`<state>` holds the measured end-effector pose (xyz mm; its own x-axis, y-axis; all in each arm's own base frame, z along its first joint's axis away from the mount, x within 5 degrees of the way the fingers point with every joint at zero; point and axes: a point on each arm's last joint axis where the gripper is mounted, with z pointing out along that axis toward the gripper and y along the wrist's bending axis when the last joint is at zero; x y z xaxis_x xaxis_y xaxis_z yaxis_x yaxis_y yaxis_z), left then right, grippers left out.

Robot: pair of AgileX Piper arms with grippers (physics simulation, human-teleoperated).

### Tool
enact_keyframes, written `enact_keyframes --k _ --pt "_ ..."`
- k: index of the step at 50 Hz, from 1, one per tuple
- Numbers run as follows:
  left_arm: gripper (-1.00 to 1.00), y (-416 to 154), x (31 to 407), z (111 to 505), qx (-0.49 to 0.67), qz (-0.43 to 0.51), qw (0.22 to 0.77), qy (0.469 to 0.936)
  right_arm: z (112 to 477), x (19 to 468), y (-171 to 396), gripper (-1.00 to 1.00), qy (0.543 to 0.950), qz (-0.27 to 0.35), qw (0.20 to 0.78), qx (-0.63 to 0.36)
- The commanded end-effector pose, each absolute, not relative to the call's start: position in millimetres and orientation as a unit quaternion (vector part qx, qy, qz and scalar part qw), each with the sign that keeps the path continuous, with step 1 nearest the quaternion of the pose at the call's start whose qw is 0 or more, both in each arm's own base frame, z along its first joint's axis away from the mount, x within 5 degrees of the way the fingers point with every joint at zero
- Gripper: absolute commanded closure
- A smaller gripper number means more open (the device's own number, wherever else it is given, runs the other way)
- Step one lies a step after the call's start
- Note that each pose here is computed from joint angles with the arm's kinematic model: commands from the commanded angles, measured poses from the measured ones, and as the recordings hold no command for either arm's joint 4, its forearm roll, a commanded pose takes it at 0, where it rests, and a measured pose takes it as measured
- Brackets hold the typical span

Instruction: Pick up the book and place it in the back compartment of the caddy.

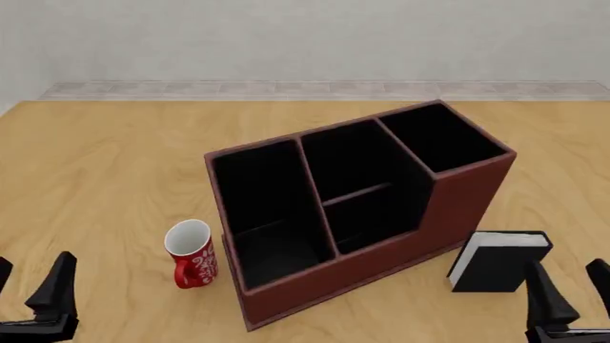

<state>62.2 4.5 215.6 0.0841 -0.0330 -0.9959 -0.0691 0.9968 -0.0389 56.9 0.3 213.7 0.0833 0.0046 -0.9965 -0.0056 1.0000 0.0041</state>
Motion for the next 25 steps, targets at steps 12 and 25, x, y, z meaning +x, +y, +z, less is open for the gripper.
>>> enact_keyframes --k 12,25 --pt "-1.00 -5.3 53.3 238.1 -0.002 -0.076 0.734 0.675 213.7 57.2 -0.1 -1.00 0.678 0.002 0.735 0.004" --pt "-1.00 -8.5 52.2 267.4 0.033 -0.083 0.737 0.670 213.0 59.4 -0.2 -1.00 0.683 0.009 0.730 0.011"
